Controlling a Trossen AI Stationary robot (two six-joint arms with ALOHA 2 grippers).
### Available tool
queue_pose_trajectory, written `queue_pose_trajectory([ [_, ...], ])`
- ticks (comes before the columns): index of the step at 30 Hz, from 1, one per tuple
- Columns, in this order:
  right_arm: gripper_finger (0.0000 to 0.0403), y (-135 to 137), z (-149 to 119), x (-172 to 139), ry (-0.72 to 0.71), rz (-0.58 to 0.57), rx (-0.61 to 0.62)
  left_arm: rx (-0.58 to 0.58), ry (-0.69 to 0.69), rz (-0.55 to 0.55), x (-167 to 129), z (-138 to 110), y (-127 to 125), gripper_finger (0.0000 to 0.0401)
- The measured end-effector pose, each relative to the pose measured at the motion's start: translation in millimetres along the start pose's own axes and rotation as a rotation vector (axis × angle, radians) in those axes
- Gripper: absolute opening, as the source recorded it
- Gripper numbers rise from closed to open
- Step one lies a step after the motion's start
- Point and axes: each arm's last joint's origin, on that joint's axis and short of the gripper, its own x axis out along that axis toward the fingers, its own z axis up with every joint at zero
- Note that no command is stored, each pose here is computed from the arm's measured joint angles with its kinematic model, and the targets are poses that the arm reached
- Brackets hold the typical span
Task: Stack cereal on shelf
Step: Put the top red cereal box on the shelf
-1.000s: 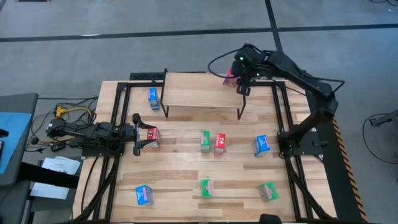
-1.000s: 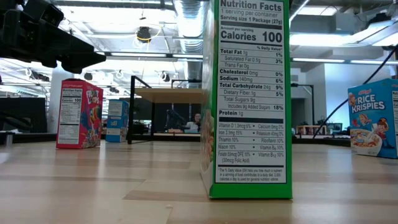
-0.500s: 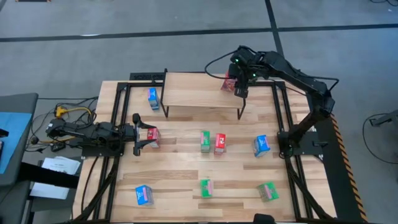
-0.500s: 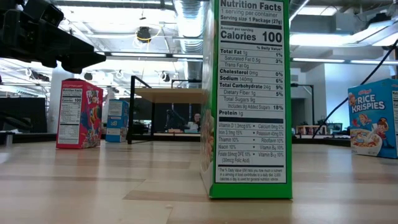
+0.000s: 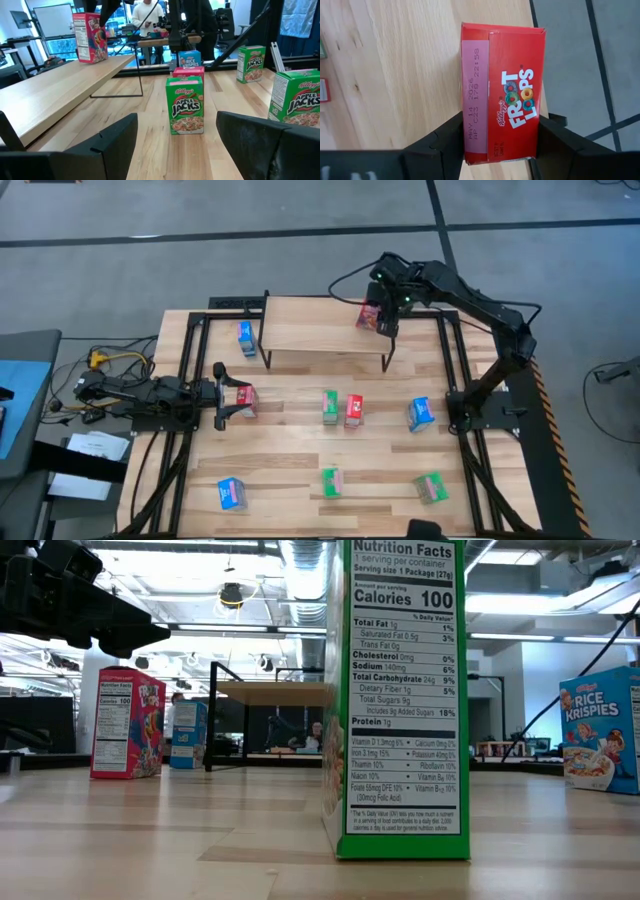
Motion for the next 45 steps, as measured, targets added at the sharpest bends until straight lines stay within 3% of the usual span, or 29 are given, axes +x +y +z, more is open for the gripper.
queue_pose_trajectory([
  [22,0.0222,-2.0,-1.6,0.4,0.018,-0.022,-0.051,0.000,0.000,0.000,0.0,0.0,0.0,0.0263],
  [45,0.0226,-1.0,-2.6,0.4,0.021,0.003,0.002,0.000,0.000,0.000,0.0,0.0,0.0,0.0263],
])
